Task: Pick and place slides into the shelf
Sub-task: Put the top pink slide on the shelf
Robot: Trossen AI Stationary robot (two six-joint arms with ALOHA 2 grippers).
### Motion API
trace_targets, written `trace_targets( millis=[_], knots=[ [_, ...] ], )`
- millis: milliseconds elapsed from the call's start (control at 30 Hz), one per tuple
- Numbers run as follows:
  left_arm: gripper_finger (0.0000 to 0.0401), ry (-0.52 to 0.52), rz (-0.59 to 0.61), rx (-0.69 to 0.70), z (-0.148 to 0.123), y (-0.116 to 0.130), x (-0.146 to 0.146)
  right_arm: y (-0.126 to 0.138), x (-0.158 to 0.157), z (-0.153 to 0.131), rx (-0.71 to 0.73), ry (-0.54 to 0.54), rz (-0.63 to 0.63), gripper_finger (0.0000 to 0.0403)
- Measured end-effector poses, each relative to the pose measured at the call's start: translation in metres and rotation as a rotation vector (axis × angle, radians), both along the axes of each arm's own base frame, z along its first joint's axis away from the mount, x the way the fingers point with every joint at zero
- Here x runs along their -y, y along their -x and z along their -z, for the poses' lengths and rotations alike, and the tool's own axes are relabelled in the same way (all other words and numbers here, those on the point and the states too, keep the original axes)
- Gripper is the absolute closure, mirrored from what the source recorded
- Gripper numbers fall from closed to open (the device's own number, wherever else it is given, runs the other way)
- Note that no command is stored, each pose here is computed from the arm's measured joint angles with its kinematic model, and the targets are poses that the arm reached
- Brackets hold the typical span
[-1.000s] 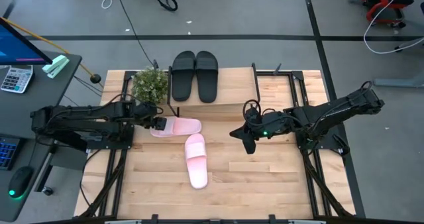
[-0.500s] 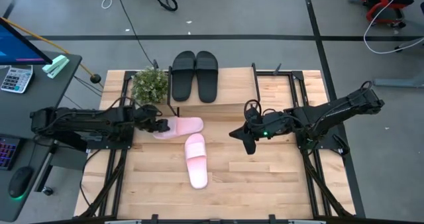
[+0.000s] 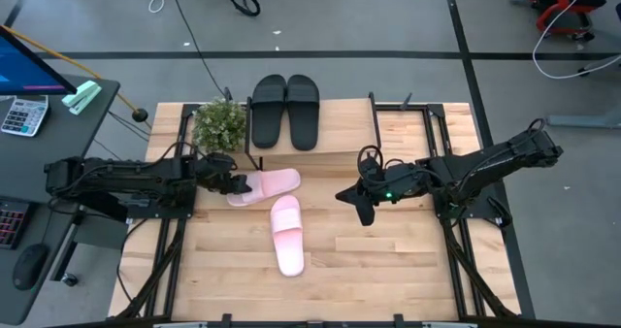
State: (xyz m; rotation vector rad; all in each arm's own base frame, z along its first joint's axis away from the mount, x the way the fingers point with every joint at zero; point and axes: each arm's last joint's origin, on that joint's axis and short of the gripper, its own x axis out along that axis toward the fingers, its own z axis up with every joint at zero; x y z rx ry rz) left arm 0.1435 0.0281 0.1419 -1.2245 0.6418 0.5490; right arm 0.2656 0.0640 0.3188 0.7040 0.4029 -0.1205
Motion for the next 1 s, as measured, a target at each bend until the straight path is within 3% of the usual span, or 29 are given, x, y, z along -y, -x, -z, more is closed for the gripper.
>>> trace_targets(
  millis=[333,633,1000],
  knots=[
    [0.0385,-0.011,0.016,0.002,0.000,0.000,0.000,0.000,0.001,0.000,0.002,0.011,0.015,0.0400],
    [0.0391,0.064,0.016,0.045,-0.005,0.001,0.006,0.000,0.001,0.000,0.001,0.011,0.015,0.0401],
    [0.0391,0.117,-0.040,0.225,-0.027,0.010,0.017,0.000,0.001,0.000,0.001,0.022,0.010,0.0400]
  ],
)
